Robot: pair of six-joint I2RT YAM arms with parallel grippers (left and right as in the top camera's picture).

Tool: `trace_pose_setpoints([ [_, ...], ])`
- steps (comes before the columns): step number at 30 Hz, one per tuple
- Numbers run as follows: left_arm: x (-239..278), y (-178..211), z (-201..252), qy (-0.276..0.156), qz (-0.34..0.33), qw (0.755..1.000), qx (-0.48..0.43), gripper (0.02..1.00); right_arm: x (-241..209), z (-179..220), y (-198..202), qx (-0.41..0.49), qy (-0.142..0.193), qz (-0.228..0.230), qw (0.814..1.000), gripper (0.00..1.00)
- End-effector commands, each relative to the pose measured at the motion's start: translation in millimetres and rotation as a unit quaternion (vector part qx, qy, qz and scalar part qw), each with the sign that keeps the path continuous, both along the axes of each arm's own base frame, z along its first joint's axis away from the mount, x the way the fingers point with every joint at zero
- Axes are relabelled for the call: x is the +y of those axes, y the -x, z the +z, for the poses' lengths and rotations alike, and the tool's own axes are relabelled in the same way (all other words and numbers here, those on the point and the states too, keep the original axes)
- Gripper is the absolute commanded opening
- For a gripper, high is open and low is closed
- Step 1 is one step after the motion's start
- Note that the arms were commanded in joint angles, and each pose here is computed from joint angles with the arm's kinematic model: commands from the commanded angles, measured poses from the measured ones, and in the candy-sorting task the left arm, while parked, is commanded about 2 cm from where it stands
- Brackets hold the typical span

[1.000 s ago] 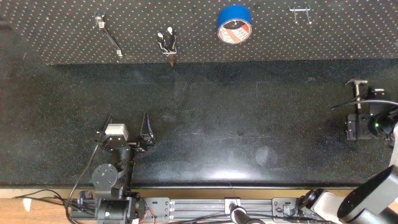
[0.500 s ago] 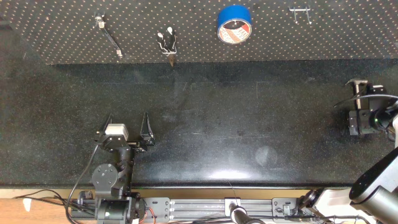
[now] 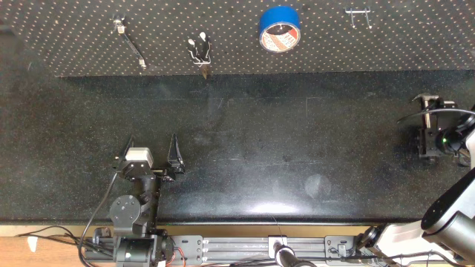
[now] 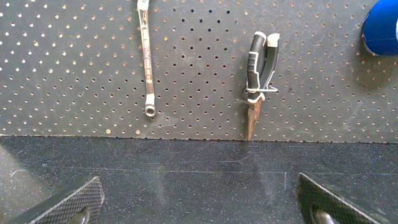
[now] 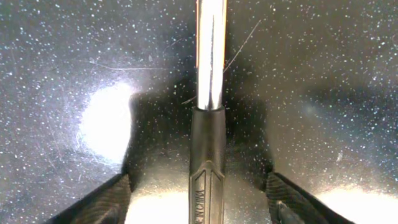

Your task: Place Tools Onto Pegboard

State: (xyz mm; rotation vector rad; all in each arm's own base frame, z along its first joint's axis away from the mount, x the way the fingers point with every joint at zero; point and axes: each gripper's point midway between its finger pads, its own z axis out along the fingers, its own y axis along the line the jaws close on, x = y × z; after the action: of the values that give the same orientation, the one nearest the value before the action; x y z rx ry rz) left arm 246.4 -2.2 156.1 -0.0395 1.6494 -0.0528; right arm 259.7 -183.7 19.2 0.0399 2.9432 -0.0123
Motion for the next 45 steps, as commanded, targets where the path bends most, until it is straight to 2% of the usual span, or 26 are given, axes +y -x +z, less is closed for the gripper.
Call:
trace_pose_setpoints([
  [1,-2,0,-1,0.007,-0.004,1.000,0.001,0.996,4,-5,0,0.003,-0.009,0.002,1.000,0.373],
  [3,-2,0,-1,0.007,-0.004,1.000,0.001,0.996,4,-5,0,0.004,-0.009,0.004,1.000,0.264],
  [5,-2,0,-1,0.007,-0.004,1.000,0.001,0.996,4,-5,0,0.004,-0.008,0.005,1.000,0.246],
  [9,-2,0,-1,0.007,-0.004,1.000,0.001,0.996,4,-5,0,0.004,-0.008,0.005,1.000,0.130],
  [14,-2,0,-1,0.007,-0.004,1.000,0.001,0.996,4,-5,0,0.004,-0.008,0.005,1.000,0.082],
  [25,-2,0,-1,0.007,-0.004,1.000,0.001,0.996,4,-2,-1,0.000,-0.007,0.001,1.000,0.075],
  [29,-2,0,-1,0.007,-0.004,1.000,0.001,0.996,-3,48,-10,-0.069,0.027,-0.056,0.996,0.073],
  [32,-2,0,-1,0.007,-0.004,1.000,0.001,0.998,22,98,-25,-0.166,-0.003,-0.031,0.986,0.073],
  [34,-2,0,-1,0.007,-0.004,1.000,0.001,0.996,49,139,-36,-0.228,-0.004,-0.028,0.973,0.073],
  [37,-2,0,-1,0.007,-0.004,1.000,0.001,0.996,99,174,-59,-0.289,-0.026,-0.004,0.957,0.073],
  [40,-2,0,-1,0.007,-0.004,1.000,0.001,0.996,158,211,-86,-0.360,-0.067,0.035,0.930,0.073],
  [45,-2,0,-1,0.007,-0.004,1.000,0.001,0.996,200,246,-103,-0.426,-0.094,0.077,0.896,0.075],
])
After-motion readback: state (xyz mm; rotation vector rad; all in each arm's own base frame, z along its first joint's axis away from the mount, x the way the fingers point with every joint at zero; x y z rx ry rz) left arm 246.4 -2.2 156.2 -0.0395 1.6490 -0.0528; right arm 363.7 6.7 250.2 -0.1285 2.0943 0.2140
